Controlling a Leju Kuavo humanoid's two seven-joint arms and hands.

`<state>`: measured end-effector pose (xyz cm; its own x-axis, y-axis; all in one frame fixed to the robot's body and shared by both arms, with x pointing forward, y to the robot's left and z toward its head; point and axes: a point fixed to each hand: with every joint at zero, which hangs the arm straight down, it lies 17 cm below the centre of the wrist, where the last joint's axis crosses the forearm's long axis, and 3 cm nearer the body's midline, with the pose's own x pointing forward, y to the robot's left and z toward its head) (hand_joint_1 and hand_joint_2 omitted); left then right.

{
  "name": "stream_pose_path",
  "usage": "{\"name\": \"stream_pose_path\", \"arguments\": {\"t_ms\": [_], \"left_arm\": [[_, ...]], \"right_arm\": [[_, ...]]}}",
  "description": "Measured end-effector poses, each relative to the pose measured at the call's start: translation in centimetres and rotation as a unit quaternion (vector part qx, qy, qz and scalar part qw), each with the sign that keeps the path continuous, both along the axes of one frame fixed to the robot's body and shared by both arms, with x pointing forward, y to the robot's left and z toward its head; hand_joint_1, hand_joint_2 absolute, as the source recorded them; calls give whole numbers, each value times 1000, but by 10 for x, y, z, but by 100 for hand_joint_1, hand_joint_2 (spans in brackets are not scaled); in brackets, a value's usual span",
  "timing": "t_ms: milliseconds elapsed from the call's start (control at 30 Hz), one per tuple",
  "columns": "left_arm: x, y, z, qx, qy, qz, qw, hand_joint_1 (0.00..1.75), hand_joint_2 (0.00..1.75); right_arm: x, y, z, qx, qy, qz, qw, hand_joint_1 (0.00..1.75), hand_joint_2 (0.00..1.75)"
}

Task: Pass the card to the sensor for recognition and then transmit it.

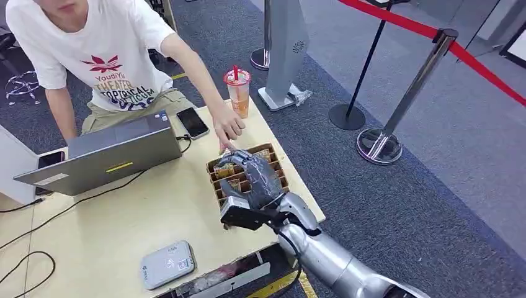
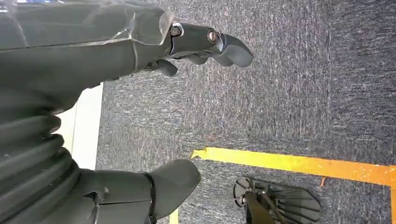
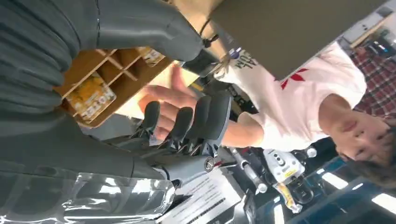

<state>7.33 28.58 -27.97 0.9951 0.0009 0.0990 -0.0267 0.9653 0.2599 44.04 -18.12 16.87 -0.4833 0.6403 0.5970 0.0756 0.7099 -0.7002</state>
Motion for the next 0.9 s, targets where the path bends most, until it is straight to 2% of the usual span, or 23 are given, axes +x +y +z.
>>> {"name": "stream_pose_path", "arguments": {"t_ms": [133, 200, 233, 300, 367, 433, 500, 567, 600, 900], "left_arm": [[0, 0, 0, 0, 0, 0, 1000, 0, 175], [0, 0, 0, 0, -1, -1, 1000, 0, 175], [0, 0, 0, 0, -1, -1, 1000, 0, 175], [0, 0, 0, 0, -1, 0, 1000, 0, 175], [0, 1, 0, 1, -1, 1, 1000, 0, 175], [0, 1, 0, 3, -2, 3, 1000, 0, 175], [0, 1, 0, 2, -3, 5, 1000, 0, 175], [-1, 1, 0, 2, -2, 8, 1000, 0, 175], [-2, 1, 0, 2, -2, 10, 1000, 0, 175], [-4, 2, 0, 0, -2, 30, 1000, 0, 175]], "right_arm": [[0, -16, -10, -14, 7, -16, 1000, 80, 175], [0, -24, -14, -19, 10, -23, 999, 98, 175], [1, -29, -17, -23, 12, -27, 999, 101, 175], [1, -37, -21, -32, 14, -37, 999, 89, 175], [1, -43, -23, -46, 12, -47, 998, 94, 175], [1, -48, -27, -58, 13, -53, 997, 89, 175], [0, -52, -30, -69, 15, -57, 996, 96, 175], [0, -57, -33, -78, 17, -60, 995, 94, 175], [0, -59, -34, -83, 18, -62, 994, 84, 175], [5, -63, -39, -117, 24, -68, 990, 91, 175]]}}
